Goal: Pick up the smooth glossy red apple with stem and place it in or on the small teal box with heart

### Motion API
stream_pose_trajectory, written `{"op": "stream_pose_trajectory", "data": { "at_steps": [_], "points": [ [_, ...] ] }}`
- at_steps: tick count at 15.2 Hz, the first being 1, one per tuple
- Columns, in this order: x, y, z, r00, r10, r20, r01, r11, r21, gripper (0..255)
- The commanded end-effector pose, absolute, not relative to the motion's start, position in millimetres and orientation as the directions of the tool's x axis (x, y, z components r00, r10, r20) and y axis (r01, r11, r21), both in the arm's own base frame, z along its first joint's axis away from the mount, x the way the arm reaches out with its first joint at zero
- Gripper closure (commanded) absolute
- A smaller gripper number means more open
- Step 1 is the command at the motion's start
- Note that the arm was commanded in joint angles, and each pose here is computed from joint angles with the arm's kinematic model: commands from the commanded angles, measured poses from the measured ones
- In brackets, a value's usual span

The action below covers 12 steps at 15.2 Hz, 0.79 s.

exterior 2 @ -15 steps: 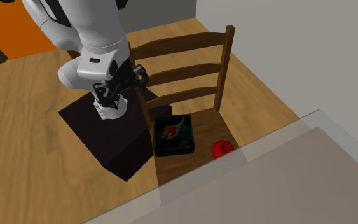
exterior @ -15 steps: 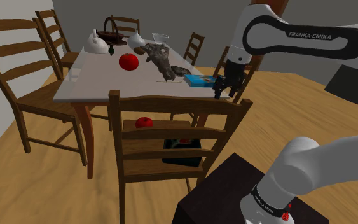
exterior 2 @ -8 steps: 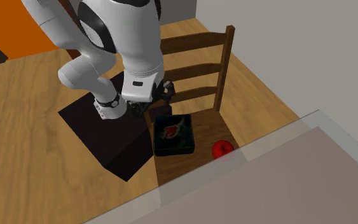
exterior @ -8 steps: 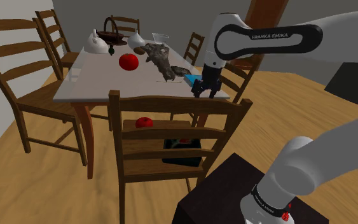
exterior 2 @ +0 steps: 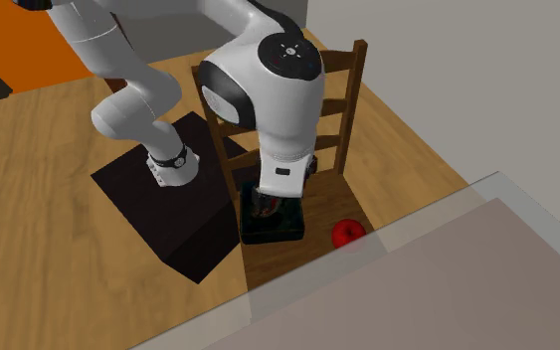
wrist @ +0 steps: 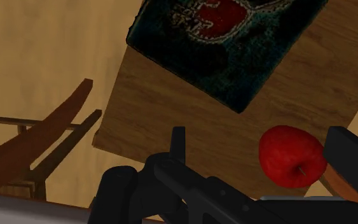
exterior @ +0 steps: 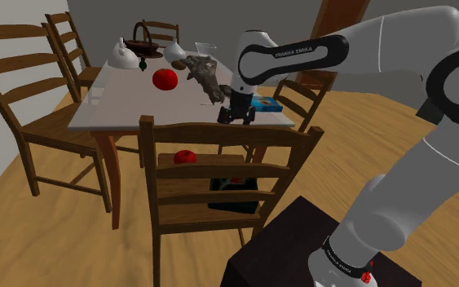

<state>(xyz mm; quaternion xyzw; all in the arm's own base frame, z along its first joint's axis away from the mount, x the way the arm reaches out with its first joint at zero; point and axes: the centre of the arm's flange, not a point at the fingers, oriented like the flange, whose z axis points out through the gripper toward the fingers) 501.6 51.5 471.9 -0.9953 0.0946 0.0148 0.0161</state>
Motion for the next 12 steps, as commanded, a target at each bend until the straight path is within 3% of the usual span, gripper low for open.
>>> {"op": "stream_pose_trajectory", "data": {
  "at_steps": [1,12],
  "points": [
    [522,65,457,0.981,-0.188,-0.04,-0.189,-0.981,-0.035,0],
    [638,124,389,0.98,-0.185,-0.076,-0.19,-0.98,-0.066,0]
  ]
}}
